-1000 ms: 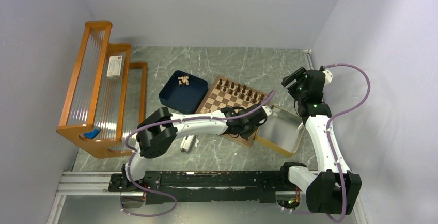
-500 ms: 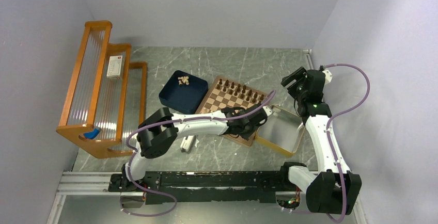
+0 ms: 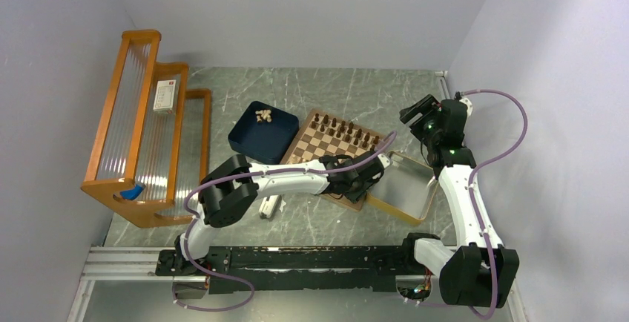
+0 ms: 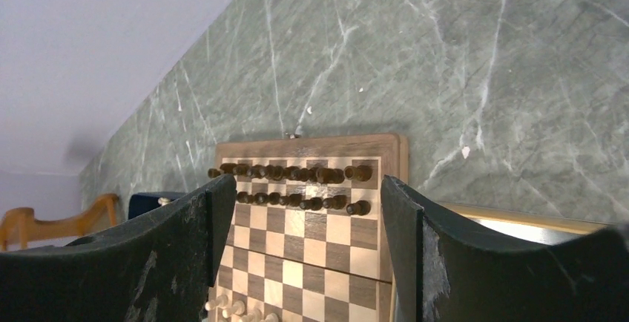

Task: Set up the chess pieces on the board
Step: Place the chess piece on the chessboard, then pick up the chess piece from the storage box.

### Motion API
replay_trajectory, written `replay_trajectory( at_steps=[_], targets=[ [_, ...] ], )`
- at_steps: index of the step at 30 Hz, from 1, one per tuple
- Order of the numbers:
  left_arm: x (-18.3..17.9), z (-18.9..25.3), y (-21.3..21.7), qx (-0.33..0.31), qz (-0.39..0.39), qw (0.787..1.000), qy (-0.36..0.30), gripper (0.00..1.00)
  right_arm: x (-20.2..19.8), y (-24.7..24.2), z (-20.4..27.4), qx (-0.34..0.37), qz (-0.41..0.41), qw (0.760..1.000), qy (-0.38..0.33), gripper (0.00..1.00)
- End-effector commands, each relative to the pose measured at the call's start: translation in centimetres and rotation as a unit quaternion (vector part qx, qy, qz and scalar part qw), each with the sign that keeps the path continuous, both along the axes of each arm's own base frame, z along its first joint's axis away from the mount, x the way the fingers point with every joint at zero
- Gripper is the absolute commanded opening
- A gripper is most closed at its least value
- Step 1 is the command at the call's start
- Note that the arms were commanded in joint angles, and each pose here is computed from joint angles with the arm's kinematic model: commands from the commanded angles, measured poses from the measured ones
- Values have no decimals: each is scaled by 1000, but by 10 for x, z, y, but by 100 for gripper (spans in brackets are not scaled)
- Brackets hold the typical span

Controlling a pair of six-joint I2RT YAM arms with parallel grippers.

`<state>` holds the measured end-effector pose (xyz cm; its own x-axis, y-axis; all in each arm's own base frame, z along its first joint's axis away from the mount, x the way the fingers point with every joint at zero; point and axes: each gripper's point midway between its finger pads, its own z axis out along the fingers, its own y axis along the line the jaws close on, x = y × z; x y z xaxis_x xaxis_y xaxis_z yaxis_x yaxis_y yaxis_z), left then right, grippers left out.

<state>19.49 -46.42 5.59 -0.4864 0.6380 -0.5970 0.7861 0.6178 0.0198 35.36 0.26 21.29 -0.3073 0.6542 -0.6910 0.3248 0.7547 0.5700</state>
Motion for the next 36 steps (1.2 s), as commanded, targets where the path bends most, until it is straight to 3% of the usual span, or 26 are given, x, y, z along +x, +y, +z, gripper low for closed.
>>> replay_trajectory(
  at_steps=[1, 9, 19, 28, 36],
  targets=[
    [6, 27, -13, -32, 6, 999, -18, 46, 5, 6, 5, 16, 14, 1000, -14, 75],
    [14, 56, -13, -99, 14, 995, 14, 47, 4, 5, 12, 18, 9, 1000, -12, 76],
    [61, 90, 13, -141, 61, 988, 0, 47, 4, 16, 28, 30, 40, 998, -31, 76],
    [123, 112, 81, -150, 141, 978, -30, 48, 2, 38, 9, 36, 113, 992, -37, 76],
    [171, 122, 148, -145, 204, 968, -39, 49, 0, 63, -33, 26, 196, 980, 7, 76]
  ],
)
